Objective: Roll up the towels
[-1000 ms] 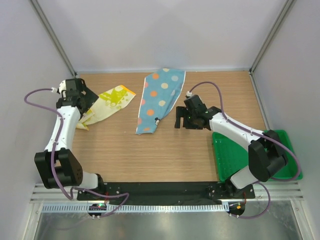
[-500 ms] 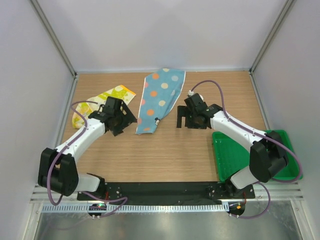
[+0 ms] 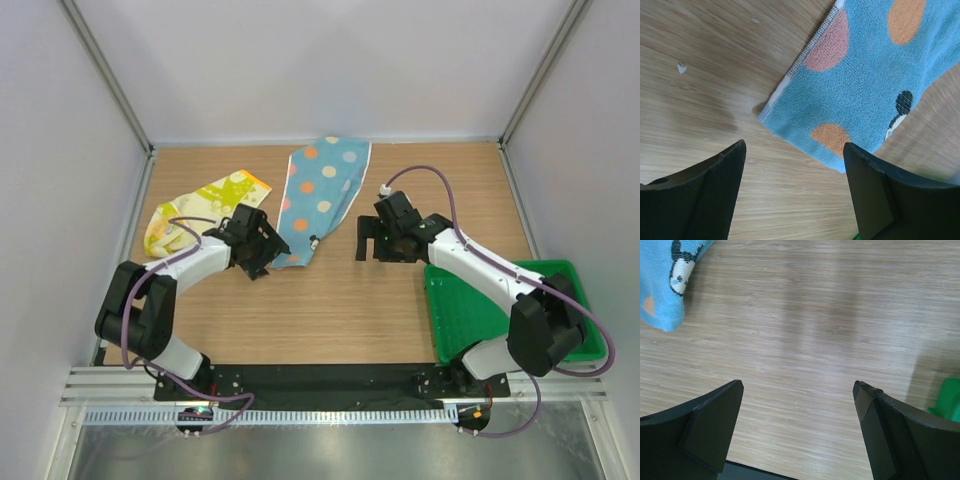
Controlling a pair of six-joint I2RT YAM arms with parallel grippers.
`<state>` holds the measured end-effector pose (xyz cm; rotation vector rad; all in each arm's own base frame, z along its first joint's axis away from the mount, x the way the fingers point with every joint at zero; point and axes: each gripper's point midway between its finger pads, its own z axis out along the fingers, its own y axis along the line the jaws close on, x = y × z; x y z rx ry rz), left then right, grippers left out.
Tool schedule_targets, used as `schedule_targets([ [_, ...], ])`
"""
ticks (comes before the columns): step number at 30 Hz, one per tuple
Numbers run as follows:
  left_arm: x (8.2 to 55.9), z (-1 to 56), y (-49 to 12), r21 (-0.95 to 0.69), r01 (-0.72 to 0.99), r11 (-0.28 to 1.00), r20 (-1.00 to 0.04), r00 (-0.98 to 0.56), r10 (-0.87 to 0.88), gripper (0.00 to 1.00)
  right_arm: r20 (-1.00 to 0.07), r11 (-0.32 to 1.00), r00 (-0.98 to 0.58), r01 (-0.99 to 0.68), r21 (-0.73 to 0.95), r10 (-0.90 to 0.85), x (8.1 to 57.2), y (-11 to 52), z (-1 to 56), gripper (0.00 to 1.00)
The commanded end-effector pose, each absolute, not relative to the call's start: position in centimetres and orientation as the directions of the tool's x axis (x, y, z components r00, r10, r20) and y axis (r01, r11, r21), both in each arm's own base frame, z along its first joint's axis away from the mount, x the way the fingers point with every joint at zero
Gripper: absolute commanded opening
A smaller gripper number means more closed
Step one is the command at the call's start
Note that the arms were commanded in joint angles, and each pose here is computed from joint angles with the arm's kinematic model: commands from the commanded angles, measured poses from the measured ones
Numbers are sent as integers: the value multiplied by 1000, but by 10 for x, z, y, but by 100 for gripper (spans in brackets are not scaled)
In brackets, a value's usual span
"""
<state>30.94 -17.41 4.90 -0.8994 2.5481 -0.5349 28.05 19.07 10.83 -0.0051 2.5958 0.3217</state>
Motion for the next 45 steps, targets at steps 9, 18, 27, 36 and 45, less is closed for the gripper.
schedule_targets([
  [9,326,44,-193,-517,-502,693,-226,-701,-676,46,-540,959,-840,-111,261,49,288,201,119,100],
  [18,337,65,-180,-500,-485,718,-312,-672,-672,0,-535,947,-843,-132,294,48,313,225,116,100],
  [27,347,113,-124,-484,-489,725,-431,-588,-684,0,-556,955,-829,-121,270,52,362,243,122,100],
  [36,321,85,-163,-545,-448,708,-292,-691,-661,65,-530,964,-845,-74,256,76,392,244,108,100],
  [45,319,46,-183,-523,-489,698,-228,-709,-667,67,-505,972,-860,-53,229,72,384,225,96,100],
])
